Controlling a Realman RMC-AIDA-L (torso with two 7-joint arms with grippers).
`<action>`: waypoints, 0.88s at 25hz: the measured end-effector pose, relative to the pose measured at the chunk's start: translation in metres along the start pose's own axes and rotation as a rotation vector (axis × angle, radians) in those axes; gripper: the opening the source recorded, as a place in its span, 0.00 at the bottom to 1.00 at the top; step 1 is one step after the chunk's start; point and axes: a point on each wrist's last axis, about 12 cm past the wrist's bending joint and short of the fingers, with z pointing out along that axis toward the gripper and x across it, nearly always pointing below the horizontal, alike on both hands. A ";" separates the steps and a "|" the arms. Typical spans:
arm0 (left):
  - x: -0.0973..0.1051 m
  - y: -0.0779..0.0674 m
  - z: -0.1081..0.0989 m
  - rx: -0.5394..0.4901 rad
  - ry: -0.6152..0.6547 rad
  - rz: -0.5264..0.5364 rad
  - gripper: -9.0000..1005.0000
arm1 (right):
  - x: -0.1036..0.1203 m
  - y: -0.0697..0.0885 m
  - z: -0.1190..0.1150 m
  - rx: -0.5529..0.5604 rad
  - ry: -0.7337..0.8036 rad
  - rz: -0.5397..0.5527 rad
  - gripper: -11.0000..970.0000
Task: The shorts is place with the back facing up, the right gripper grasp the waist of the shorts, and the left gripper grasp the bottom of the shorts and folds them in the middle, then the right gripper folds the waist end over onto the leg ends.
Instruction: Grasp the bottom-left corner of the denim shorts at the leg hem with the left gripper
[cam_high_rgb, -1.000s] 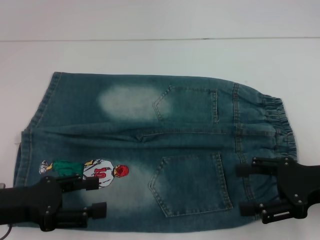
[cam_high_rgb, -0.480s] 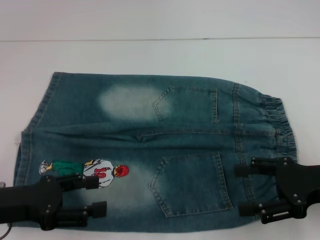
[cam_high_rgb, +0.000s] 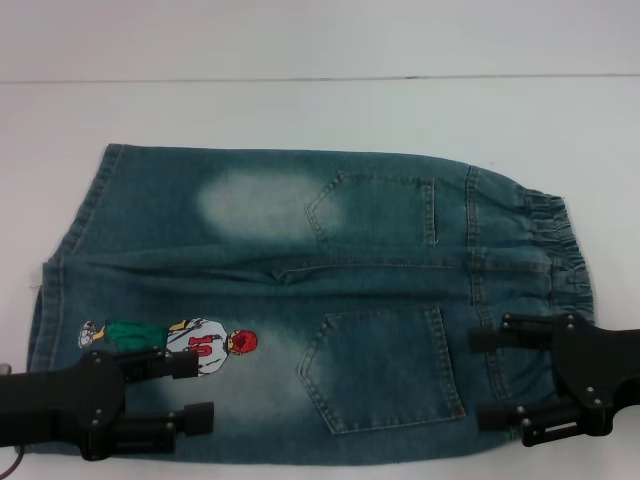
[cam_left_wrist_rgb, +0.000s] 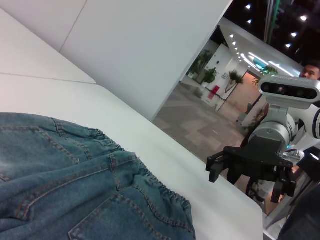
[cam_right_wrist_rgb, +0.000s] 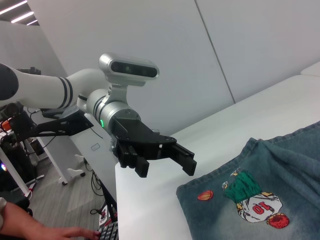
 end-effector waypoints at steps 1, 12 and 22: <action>0.000 0.000 0.000 0.000 0.000 0.000 0.83 | 0.000 0.000 0.000 0.000 0.000 0.000 0.99; 0.001 0.000 0.000 0.000 -0.001 -0.003 0.82 | 0.000 0.000 0.002 -0.003 -0.002 -0.003 0.99; 0.001 -0.001 0.001 0.005 0.000 -0.004 0.81 | -0.002 -0.001 0.004 -0.011 -0.002 -0.008 0.99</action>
